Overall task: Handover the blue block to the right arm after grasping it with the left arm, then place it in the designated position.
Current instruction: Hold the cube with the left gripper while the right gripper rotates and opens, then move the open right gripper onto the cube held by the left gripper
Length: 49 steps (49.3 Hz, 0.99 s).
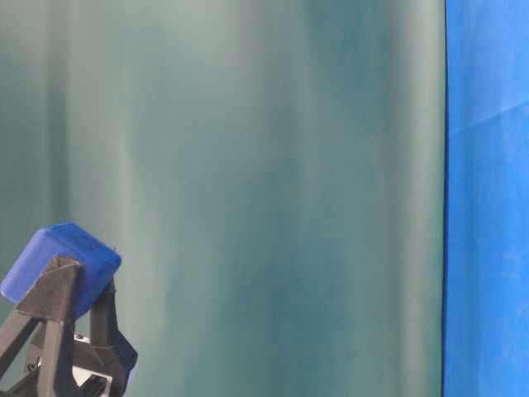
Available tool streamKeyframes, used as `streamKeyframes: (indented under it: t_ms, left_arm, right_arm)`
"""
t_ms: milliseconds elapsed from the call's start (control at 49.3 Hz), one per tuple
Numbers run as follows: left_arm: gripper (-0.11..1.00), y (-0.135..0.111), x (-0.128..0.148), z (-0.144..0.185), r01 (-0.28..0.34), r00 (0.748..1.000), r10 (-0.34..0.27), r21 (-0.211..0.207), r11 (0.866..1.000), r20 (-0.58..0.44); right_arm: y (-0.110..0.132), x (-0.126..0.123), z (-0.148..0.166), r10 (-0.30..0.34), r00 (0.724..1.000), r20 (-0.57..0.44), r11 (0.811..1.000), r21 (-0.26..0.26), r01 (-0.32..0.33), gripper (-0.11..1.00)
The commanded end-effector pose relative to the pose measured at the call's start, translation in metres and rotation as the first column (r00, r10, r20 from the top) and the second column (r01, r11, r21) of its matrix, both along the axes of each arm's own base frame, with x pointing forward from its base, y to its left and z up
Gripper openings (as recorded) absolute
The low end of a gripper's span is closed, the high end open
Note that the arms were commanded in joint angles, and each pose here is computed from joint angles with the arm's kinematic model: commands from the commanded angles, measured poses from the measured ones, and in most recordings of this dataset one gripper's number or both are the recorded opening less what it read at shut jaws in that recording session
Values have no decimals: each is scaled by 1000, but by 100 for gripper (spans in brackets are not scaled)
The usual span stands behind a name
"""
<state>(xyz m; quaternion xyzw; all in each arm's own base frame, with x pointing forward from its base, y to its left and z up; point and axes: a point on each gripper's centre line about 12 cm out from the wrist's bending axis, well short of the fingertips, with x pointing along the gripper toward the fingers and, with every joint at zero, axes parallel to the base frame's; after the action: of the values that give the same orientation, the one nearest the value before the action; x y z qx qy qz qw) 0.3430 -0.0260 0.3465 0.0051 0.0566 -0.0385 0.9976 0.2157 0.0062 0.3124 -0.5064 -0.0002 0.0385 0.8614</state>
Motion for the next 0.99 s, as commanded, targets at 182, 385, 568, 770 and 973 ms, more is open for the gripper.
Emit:
streamKeyframes:
  t_ms: [182, 385, 568, 770, 973]
  left_arm:
    - [48, 2, -9, 20, -3, 998, 3, -8, 1000, 64]
    - [48, 2, -9, 20, -3, 998, 4, -9, 1000, 64]
    - [49, 2, -9, 20, -3, 998, 3, -8, 1000, 64]
    - [49, 2, -9, 19, -3, 998, 3, -8, 1000, 61]
    - [49, 2, -9, 20, -3, 998, 3, -8, 1000, 64]
  right_arm:
    - [1, 21, 16, 11, 1000, 7, 1000, -5, -11, 94]
    - [4, 47, 27, 37, 999, 9, 999, -26, -37, 94]
    - [5, 77, 38, 51, 999, 5, 997, -64, -50, 94]
    - [7, 116, 46, 77, 997, 0, 991, -111, -77, 94]
    - [10, 150, 47, 107, 994, -1, 985, -139, -106, 94]
